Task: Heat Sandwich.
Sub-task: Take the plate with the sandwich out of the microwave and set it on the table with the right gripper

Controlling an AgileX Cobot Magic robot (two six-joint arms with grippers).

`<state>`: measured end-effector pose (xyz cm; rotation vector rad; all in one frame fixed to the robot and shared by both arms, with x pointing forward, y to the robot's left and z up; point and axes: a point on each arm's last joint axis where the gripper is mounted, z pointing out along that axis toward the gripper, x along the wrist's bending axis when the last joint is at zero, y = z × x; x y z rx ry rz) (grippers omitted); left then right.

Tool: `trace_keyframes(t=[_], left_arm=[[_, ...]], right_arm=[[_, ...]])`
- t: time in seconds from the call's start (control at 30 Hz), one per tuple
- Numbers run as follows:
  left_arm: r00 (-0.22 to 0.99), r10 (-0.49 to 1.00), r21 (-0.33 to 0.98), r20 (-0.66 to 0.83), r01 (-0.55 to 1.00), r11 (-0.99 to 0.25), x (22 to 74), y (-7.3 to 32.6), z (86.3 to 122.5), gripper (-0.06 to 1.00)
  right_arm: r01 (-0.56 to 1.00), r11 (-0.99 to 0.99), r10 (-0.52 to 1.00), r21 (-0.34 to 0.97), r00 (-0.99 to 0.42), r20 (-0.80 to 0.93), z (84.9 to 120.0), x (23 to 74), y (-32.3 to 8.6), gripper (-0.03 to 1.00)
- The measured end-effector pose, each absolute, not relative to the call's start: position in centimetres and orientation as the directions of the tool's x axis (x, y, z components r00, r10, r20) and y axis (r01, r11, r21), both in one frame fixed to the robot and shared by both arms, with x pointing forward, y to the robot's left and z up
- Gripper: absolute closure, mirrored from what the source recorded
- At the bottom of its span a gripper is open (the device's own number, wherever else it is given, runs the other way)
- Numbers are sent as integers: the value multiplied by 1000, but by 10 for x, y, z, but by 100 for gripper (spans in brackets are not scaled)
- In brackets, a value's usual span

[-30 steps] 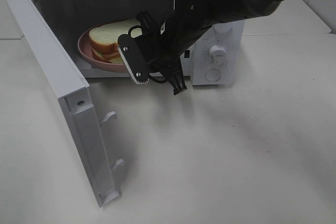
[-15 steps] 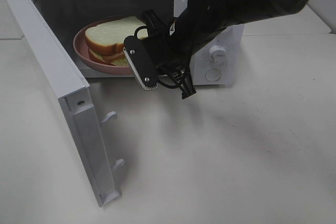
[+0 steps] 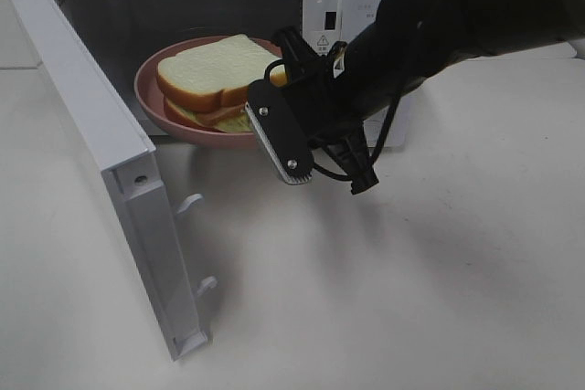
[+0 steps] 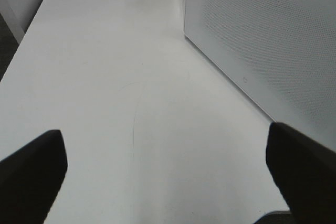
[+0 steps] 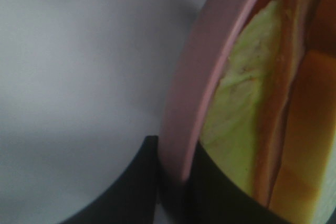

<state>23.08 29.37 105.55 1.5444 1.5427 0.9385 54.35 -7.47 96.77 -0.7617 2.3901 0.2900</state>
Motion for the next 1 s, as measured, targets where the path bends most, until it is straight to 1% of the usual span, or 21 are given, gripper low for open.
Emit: trace_keyframes(t=[0.8,1.0], left_arm=[[6,1000,892,-8,453,4,231,294,1056,-3],[6,1000,892,-8,453,4,231,294,1056,-3]], right_arm=[[-572,819,-406,33,-620,-671,1004,473,-128,86],[-573,819,-412,36,-631,-657,1012,450,-144,86]])
